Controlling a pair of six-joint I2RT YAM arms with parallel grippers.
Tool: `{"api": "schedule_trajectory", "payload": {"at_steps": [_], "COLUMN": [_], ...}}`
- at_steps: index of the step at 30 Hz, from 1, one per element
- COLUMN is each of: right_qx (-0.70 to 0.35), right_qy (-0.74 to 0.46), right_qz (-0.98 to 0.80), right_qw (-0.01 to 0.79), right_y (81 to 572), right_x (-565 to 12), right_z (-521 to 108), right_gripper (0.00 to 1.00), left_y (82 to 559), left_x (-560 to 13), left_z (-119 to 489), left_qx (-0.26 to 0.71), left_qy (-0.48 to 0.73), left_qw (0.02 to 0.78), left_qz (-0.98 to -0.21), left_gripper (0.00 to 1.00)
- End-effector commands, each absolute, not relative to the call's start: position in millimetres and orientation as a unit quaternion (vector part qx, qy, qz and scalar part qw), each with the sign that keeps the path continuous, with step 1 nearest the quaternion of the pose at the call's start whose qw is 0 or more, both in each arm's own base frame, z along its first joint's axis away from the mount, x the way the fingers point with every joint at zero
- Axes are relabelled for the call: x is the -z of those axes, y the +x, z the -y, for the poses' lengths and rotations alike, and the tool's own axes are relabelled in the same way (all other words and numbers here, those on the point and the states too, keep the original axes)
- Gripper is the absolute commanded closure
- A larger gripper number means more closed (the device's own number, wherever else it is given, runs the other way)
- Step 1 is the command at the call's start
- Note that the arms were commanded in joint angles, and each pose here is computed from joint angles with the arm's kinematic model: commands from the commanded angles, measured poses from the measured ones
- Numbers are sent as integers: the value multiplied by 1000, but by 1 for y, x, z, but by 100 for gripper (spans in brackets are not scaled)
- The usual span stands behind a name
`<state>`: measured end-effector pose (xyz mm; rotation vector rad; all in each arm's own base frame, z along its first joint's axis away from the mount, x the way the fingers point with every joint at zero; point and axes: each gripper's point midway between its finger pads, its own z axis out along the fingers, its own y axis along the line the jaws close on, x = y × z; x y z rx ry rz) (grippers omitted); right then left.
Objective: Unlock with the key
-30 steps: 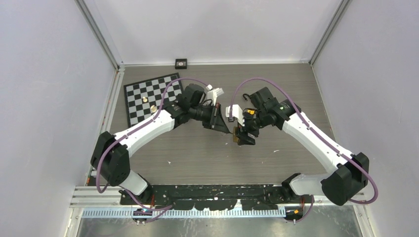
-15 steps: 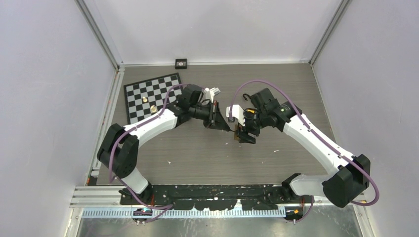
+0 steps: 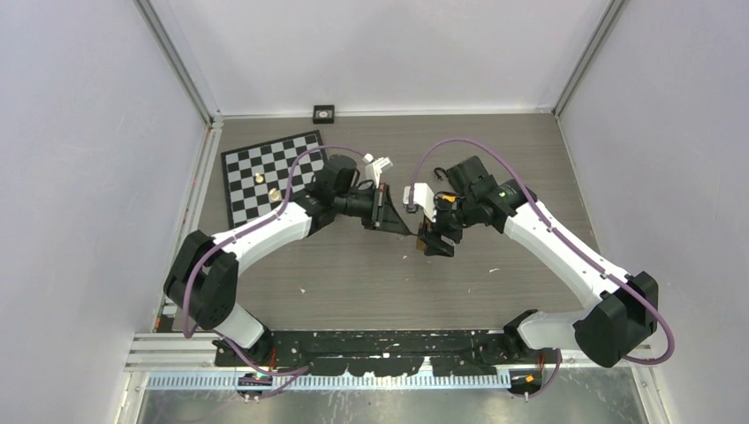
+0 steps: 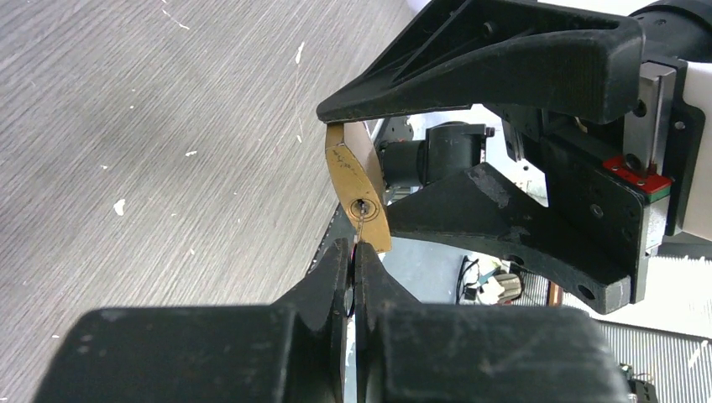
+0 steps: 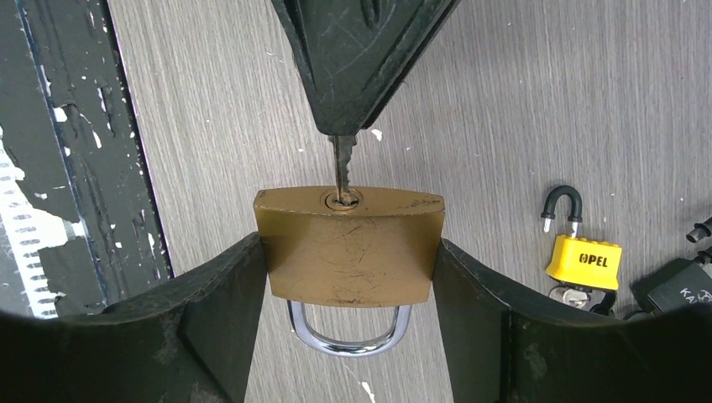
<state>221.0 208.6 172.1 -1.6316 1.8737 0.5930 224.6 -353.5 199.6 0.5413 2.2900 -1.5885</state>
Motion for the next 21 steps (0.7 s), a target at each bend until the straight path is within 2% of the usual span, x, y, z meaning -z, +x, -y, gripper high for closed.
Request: {"api": "schedule_trajectory", "payload": {"at_steps": [1, 6, 7, 12, 16, 21], "right_qx": [-231, -217, -193, -158, -154, -170], "right_qy": [-615, -622, -628, -628, -628, -629], "right_qz": [-658, -656, -655, -660, -661, -658], "right_qw": [367, 368, 373, 381, 381, 377], "right_y": [240, 242, 245, 253, 253, 249], "right_x": [-215, -213, -209, -205, -203, -204], "right_z": [-231, -229, -225, -219, -219, -222], "right_gripper": [100, 99, 100, 99, 99, 99], "left_y": [214, 214, 213, 215, 217, 216], "left_x": [-208, -201, -198, -194, -194, -195], "left_z": [360, 367, 372, 378, 381, 379], "left_qx": [561, 574, 581, 591, 598, 594], "left_qy": [219, 185, 161, 125, 126, 172], "left_qw": [153, 103, 66, 22, 22, 59], "left_qz": [-783, -791, -796, -796, -791, -784], "left_gripper": [100, 100, 100, 100, 100, 100]}}
